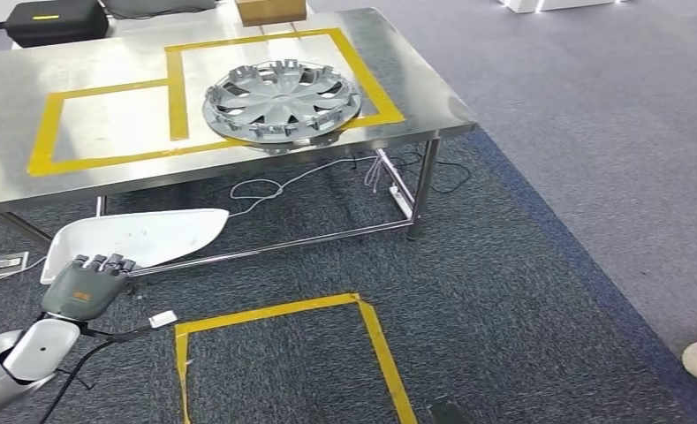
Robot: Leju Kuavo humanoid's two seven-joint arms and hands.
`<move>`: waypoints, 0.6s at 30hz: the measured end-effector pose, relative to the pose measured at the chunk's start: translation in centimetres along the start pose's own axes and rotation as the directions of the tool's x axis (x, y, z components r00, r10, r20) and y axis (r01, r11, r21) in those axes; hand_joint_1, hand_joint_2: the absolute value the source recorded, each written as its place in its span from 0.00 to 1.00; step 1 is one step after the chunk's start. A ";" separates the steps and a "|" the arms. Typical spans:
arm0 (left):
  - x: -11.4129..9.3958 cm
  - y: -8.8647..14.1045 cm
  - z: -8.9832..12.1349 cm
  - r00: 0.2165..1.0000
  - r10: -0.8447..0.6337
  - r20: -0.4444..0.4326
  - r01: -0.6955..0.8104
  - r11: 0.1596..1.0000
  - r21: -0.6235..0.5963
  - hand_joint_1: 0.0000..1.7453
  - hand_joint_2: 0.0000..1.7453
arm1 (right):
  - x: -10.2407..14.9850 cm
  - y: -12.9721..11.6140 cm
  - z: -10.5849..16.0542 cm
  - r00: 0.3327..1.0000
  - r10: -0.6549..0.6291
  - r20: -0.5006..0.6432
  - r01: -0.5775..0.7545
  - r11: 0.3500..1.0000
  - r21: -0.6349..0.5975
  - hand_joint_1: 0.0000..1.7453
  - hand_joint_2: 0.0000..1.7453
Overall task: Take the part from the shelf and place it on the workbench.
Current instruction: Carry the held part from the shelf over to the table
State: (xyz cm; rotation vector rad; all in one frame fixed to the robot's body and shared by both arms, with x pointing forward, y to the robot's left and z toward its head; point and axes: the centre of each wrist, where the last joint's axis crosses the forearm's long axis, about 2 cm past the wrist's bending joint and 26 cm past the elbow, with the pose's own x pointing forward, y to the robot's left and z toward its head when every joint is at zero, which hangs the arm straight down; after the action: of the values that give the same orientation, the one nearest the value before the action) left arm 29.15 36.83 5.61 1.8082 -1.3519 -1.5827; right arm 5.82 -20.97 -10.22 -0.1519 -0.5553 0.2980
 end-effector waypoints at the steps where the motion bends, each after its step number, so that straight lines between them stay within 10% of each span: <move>1: -0.1 0.0 0.1 1.000 -0.002 0.000 0.002 1.000 -0.001 1.00 1.00 | 0.0 0.0 0.0 1.000 0.000 0.001 0.000 1.000 0.000 0.00 0.00; 18: 0.2 0.1 -0.1 1.000 0.003 0.000 -0.003 1.000 0.002 1.00 1.00 | 0.0 0.1 0.0 0.999 -0.033 -0.011 0.033 0.999 0.021 0.00 0.00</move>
State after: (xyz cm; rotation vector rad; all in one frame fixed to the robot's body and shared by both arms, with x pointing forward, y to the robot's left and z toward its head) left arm 29.20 36.63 5.62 1.8063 -1.3568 -1.5802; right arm 5.75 -20.87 -10.23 -0.1234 -0.5430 0.2711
